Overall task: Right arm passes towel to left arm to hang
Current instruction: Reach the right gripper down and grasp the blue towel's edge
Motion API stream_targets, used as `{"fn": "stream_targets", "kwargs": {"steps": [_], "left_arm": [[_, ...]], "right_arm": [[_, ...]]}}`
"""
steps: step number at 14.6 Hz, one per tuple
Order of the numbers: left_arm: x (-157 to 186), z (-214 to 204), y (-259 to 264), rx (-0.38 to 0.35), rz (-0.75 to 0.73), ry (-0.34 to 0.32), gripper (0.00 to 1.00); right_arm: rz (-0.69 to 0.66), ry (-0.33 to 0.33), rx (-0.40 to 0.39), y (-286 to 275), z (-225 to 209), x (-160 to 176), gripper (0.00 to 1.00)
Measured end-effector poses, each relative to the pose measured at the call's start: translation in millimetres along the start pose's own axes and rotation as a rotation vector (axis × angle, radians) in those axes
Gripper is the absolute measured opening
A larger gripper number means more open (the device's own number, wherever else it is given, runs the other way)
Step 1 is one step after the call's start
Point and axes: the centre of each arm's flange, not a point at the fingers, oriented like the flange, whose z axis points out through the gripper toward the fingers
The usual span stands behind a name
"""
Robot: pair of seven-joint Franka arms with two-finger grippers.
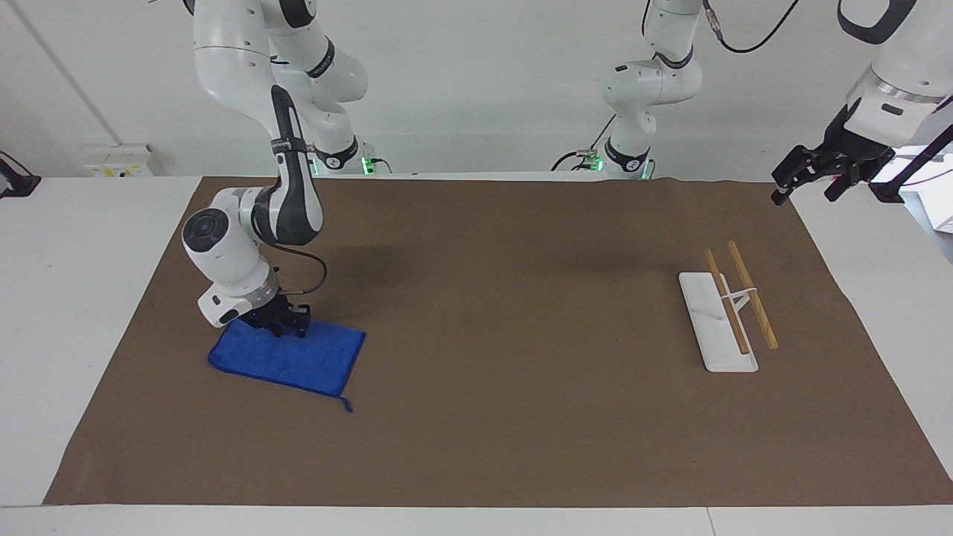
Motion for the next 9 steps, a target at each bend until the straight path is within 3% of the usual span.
{"fn": "stream_targets", "kwargs": {"steps": [2, 5, 7, 9], "left_arm": [[0.0, 0.0, 0.0, 0.0, 0.0, 0.0, 1.0], [0.0, 0.0, 0.0, 0.0, 0.0, 0.0, 1.0], [0.0, 0.0, 0.0, 0.0, 0.0, 0.0, 1.0], [0.0, 0.0, 0.0, 0.0, 0.0, 0.0, 1.0]], "right_arm": [[0.0, 0.001, 0.0, -0.1, -0.5, 0.2, 0.11], [-0.001, -0.006, 0.0, -0.5, -1.5, 0.0, 0.05], [-0.009, -0.066, 0.004, -5.8, -12.0, 2.2, 0.05], [-0.046, -0.13, 0.017, -29.9, -56.8, 15.3, 0.05]]}}
